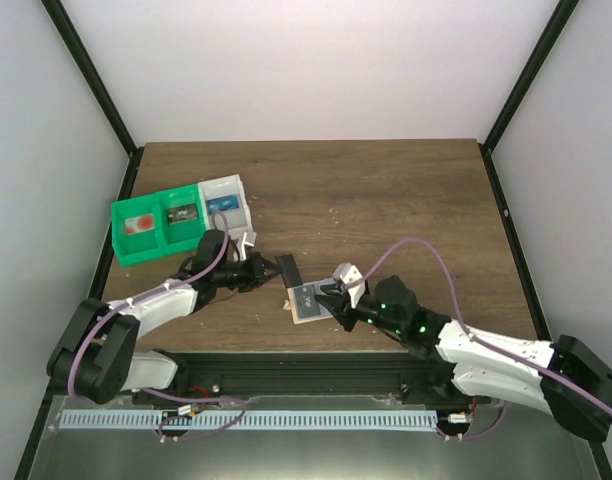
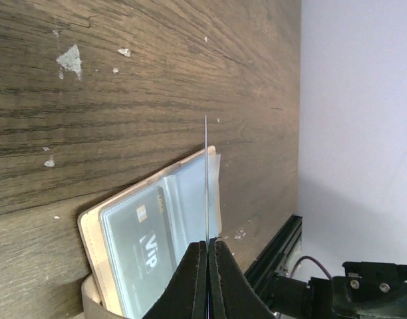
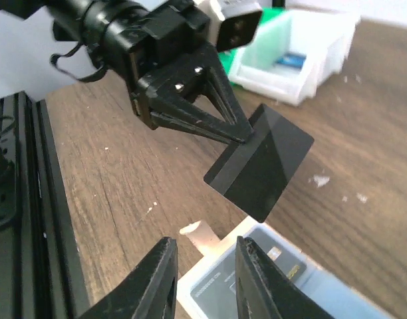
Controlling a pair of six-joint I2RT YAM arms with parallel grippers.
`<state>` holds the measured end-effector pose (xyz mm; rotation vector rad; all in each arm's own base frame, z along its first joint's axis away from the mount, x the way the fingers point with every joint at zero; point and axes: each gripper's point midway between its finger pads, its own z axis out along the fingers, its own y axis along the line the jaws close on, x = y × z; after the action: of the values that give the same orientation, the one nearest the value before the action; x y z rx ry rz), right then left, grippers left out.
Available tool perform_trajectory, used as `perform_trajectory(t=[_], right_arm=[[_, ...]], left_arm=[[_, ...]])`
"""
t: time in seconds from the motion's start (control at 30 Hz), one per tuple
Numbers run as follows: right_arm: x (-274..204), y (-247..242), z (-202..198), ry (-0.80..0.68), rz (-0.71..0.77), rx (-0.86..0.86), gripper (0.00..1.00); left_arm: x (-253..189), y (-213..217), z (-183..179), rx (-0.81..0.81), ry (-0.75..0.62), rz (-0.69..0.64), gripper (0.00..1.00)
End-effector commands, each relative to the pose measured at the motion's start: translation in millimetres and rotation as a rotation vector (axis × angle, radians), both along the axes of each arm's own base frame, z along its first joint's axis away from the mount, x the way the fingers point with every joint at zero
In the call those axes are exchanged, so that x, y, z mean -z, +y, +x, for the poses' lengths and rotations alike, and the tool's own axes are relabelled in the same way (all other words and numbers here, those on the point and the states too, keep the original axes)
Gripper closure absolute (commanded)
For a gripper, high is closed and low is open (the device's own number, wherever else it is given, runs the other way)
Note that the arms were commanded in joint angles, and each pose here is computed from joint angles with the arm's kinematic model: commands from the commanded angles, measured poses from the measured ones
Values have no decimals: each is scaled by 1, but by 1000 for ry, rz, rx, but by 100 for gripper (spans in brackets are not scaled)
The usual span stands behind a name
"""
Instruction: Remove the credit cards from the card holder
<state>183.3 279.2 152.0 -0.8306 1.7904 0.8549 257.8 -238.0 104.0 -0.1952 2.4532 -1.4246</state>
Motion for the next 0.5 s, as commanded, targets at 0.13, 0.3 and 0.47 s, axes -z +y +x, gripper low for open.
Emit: perform_trajectory(t=[0.13,0.3,0.47], right_arm=[[-34,10,0,-454,-54,-98,68],[-27,26,7,-573,-169,-109,65],[-18,36,20,-662,-309,-117,62]], left_arm=[[-39,-12,-12,120,8,-120,100],[-57,-13,-15,119,3,-167,100],[-63,-14,-18,131,9,-175,100]])
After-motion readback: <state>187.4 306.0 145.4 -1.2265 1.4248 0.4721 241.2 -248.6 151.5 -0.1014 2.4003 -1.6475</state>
